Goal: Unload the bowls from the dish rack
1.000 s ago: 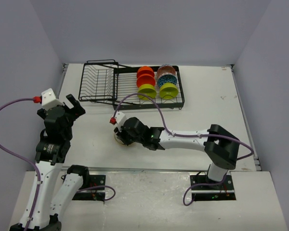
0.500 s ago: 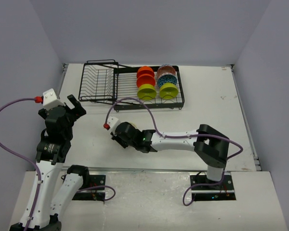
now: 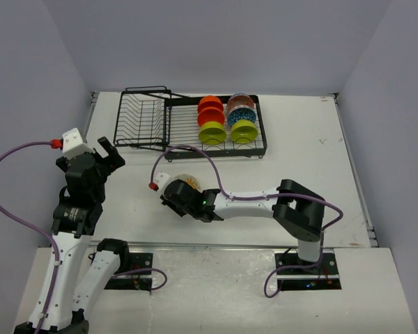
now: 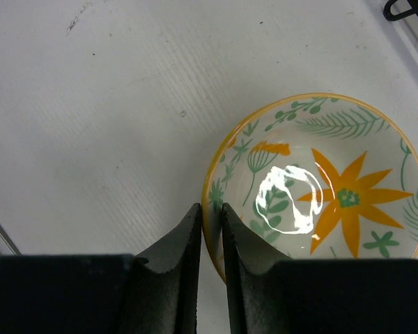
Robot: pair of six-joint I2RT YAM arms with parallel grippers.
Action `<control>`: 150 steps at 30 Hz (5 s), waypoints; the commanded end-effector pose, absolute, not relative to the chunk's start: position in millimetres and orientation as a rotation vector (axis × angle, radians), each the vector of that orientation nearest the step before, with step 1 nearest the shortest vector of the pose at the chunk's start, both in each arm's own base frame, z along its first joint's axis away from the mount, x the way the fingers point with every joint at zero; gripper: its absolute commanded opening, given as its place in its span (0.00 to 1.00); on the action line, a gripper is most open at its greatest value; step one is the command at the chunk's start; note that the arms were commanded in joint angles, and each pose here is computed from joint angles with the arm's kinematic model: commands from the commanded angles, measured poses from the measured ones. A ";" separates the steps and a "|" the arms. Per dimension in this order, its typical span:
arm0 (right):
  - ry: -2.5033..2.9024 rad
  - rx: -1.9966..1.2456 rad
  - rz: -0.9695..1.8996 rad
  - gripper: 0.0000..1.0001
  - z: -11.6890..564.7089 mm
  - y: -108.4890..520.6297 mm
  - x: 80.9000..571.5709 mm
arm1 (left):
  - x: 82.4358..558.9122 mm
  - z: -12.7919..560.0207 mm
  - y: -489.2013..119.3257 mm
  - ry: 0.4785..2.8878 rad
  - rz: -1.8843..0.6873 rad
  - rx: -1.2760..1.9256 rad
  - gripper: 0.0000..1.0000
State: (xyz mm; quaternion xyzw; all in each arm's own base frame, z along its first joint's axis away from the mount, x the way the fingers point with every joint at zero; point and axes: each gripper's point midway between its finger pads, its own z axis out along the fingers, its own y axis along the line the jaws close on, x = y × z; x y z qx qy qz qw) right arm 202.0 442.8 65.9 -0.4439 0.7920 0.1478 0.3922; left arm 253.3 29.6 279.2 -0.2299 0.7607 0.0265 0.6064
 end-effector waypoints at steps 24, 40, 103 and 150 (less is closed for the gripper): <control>1.847 -0.804 0.526 0.66 220.8 397.5 237.2 | 262.7 281.8 27.2 1.759 0.051 -0.509 1.00; 1.671 -1.089 -0.403 0.83 217.5 274.5 433.4 | 262.8 249.2 10.0 1.875 -0.003 -0.419 1.00; 1.279 -0.924 -0.756 0.00 224.1 304.3 512.7 | 260.8 256.4 5.2 1.850 -0.028 -0.393 1.00; 2.796 -0.396 0.538 0.01 43.6 241.4 284.4 | 239.6 278.1 24.7 1.728 0.013 -0.483 1.00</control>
